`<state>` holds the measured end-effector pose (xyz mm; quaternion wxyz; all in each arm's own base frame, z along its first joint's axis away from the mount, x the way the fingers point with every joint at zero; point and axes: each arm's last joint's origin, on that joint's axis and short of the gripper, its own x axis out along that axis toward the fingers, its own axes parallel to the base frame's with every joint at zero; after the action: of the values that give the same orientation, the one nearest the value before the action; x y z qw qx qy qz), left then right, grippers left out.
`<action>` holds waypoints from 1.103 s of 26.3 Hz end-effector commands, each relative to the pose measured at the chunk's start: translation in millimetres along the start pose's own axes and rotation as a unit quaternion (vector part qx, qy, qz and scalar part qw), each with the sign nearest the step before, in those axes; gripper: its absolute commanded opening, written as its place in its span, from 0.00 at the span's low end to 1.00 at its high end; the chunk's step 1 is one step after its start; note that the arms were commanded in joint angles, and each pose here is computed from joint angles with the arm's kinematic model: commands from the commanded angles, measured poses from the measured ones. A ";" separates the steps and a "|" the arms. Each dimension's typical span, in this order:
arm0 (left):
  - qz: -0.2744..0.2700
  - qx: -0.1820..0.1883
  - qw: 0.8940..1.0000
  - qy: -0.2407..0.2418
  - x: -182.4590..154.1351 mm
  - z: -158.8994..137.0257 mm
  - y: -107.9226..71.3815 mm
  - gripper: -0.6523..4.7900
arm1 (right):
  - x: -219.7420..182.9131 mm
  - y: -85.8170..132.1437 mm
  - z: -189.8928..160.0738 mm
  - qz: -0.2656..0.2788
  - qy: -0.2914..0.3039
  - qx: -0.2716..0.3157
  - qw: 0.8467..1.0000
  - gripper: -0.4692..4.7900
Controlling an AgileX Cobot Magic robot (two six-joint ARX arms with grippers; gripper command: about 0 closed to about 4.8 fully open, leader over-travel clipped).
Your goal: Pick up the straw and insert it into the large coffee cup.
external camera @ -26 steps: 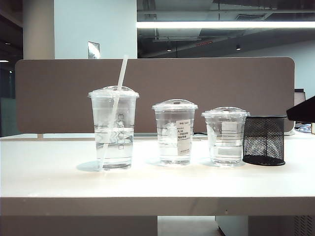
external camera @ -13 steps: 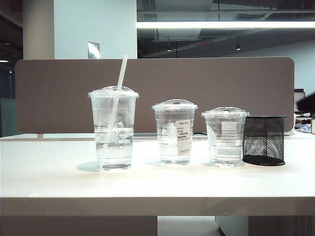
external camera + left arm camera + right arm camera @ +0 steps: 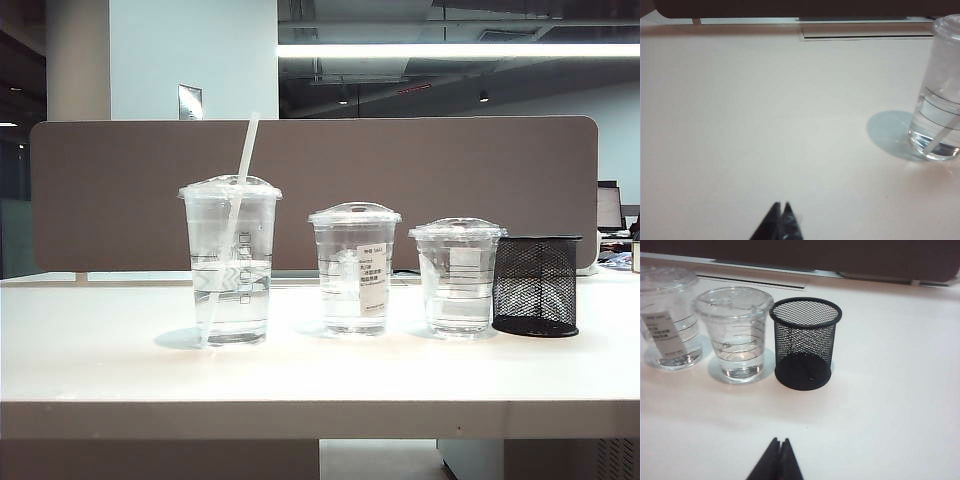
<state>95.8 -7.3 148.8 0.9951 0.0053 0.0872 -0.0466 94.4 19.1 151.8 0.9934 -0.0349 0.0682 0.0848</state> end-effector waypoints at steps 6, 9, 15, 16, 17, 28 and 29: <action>-0.002 0.000 1.000 0.003 0.0 -0.5 -0.1 0.11 | 0.2 -12.2 -5.1 -0.064 0.012 0.089 0.994 0.10; -0.002 0.000 1.000 0.003 0.0 -0.5 -0.1 0.11 | 0.1 -13.0 -5.0 -0.070 0.011 0.089 0.994 0.10; -0.002 0.000 1.000 0.003 0.0 -0.5 -0.1 0.11 | 0.1 -13.5 -5.3 -0.072 0.015 0.050 0.996 0.10; -0.002 0.000 1.000 0.003 0.0 -0.5 -0.1 0.11 | 0.0 -13.5 -5.5 -0.072 0.017 0.043 0.996 0.10; -0.001 0.000 1.000 0.003 0.0 -0.5 -0.1 0.11 | 0.0 -13.5 -5.8 -0.072 0.019 0.039 0.996 0.10; -0.001 0.000 1.000 0.004 0.0 -0.5 -0.1 0.11 | 0.1 -13.2 -6.1 -0.070 0.021 0.034 0.997 0.10; -0.002 0.000 1.000 0.003 0.0 -0.5 -0.1 0.11 | 0.1 -13.2 -6.1 -0.070 0.021 0.034 0.997 0.10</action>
<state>95.8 -7.4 148.8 0.9951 0.0055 0.0870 -0.0468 95.4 5.5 147.7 0.9956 -0.0057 0.0927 0.0116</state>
